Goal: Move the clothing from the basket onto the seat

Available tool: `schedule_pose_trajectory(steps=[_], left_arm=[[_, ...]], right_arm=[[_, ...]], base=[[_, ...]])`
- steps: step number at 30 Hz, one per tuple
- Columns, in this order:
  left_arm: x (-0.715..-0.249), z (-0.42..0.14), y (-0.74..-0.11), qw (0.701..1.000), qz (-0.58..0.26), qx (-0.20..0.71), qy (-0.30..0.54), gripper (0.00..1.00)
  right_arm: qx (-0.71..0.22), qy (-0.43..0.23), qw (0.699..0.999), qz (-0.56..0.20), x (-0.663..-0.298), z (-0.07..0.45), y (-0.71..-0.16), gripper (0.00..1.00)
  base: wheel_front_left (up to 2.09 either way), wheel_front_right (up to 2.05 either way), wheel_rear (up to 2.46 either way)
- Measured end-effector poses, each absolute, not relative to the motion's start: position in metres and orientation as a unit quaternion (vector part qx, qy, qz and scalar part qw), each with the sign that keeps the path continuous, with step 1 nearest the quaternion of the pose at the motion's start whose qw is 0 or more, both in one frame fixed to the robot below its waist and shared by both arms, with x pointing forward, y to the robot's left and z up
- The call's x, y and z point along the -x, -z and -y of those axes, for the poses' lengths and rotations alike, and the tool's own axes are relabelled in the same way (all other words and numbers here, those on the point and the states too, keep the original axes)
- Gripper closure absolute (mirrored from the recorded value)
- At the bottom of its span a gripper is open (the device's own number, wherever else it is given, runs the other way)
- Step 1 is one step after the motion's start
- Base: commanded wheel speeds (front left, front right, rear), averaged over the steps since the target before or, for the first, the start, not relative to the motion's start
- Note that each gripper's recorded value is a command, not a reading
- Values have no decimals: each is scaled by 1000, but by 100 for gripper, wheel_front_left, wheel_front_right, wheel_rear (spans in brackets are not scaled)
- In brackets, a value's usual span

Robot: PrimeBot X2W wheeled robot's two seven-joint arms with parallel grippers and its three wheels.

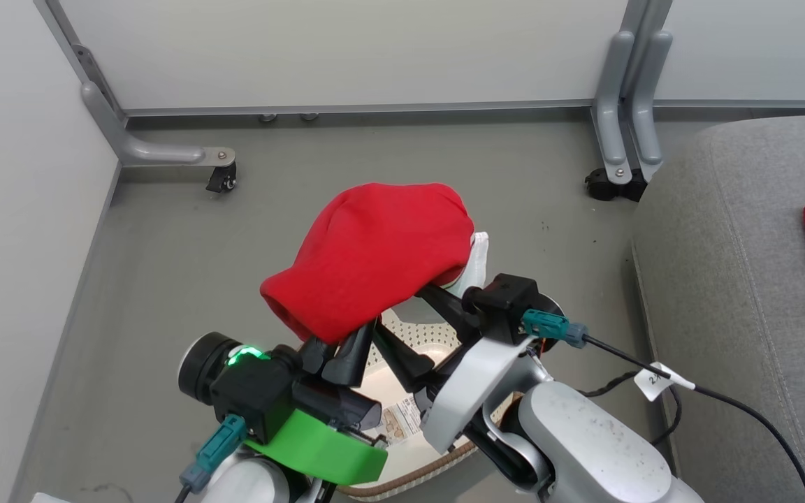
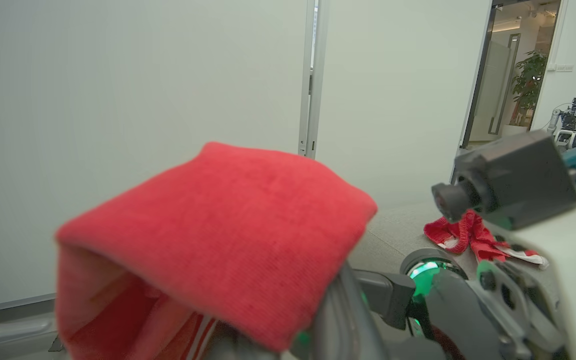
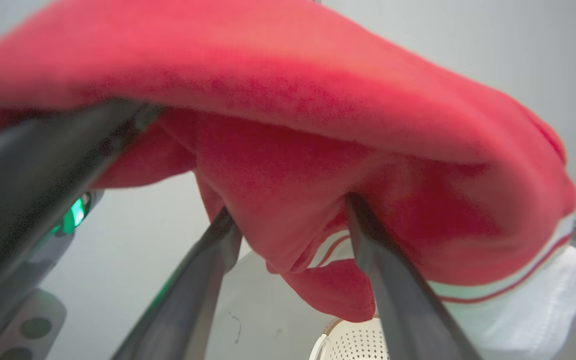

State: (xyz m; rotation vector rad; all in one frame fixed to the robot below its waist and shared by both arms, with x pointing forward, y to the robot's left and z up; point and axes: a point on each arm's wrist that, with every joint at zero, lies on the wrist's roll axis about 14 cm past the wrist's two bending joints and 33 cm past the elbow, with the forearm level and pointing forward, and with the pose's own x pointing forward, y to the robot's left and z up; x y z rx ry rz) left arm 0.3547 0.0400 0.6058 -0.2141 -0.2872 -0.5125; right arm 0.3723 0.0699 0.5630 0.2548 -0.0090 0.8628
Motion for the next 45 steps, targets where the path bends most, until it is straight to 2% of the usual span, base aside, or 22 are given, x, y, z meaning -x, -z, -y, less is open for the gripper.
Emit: schedule_pose_trajectory(steps=[4,5,6,7,8,9,10,30,31,32,33,45], left_arm=[[-354,-39,-605,950,140,110,256,100],[-354,-39,-606,950,141,110,256,100],[-354,-39,-606,950,141,110,257,100],[-354,-38,-606,949,141,110,259,100],[-354,-38,-606,949,140,111,259,100],[-355,-38,-606,949,140,112,260,100],[-354,-37,-605,948,138,114,262,100],[-351,-38,-608,947,143,117,263,100],[-351,-38,-609,947,144,117,262,84],[-351,-38,-609,948,144,117,260,21],[-351,-39,-609,948,145,117,259,0],[-347,-38,-620,945,163,117,259,0]], right_arm=[[-115,-429,896,8,-375,-78,-562,0],[-113,-432,895,6,-375,-80,-561,13],[-115,-436,893,8,-375,-82,-561,36],[-114,-438,891,9,-375,-84,-561,53],[-114,-440,891,10,-376,-85,-562,64],[-115,-441,890,12,-377,-86,-562,85],[-116,-441,890,14,-378,-86,-562,100],[-120,-458,881,9,-372,-97,-554,100],[-120,-458,881,10,-372,-96,-554,100],[-121,-457,881,10,-372,-96,-555,100],[-120,-456,882,10,-372,-96,-554,100],[-123,-438,890,21,-378,-86,-560,100]], base=[[0,0,0],[0,0,0],[0,0,0],[0,0,0],[0,0,0],[0,0,0],[0,0,0],[0,0,0],[0,0,0],[0,0,0],[0,0,0],[0,0,0]])
